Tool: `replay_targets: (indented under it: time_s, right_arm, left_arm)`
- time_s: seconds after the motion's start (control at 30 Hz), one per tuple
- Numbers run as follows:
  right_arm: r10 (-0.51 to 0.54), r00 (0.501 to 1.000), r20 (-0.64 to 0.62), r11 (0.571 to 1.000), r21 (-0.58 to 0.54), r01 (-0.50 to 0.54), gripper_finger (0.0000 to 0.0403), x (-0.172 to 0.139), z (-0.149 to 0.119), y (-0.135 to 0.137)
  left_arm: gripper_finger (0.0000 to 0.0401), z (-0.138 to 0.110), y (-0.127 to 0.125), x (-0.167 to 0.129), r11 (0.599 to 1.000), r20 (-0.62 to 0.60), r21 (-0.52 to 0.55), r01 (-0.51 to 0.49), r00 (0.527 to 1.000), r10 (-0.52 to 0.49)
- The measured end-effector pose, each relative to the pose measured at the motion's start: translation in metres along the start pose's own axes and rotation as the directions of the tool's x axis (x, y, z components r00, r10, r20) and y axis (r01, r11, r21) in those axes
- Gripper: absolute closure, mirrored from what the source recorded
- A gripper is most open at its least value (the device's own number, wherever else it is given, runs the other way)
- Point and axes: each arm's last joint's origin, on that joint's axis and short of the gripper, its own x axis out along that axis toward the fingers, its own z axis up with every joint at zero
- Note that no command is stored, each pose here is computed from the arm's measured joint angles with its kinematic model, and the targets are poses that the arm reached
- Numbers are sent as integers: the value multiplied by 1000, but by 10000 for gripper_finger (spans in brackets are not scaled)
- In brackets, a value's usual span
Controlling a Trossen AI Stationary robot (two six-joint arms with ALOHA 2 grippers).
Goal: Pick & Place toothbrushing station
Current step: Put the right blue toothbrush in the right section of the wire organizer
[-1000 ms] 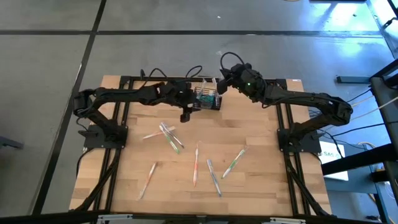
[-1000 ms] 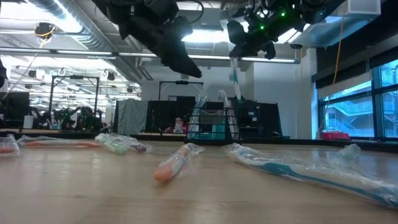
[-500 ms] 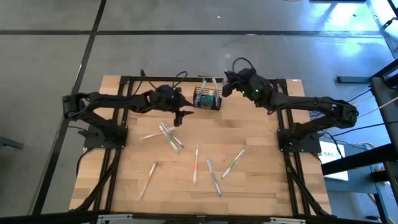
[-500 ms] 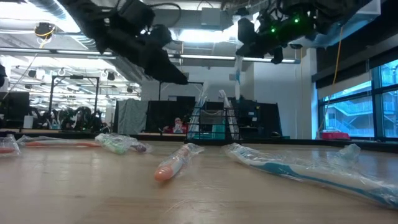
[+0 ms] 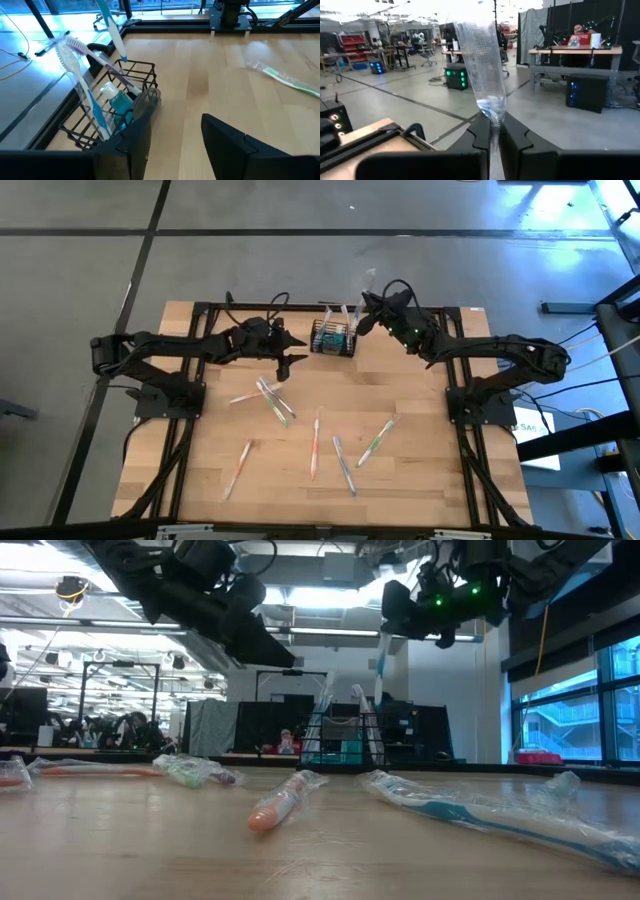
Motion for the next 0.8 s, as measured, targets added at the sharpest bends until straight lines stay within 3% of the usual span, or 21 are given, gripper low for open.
replay_targets:
  time_s: [0.47,0.8]
  right_arm:
    - [-57,996,-66,997,-46,54,386,11,-24,-1]
    - [-40,992,-121,999,-23,37,385,16,-40,1]
  left_arm:
    - [233,0,0,0,1000,0,-15,0,1000,0]
    - [233,0,0,0,1000,-1,-15,1,1000,-1]
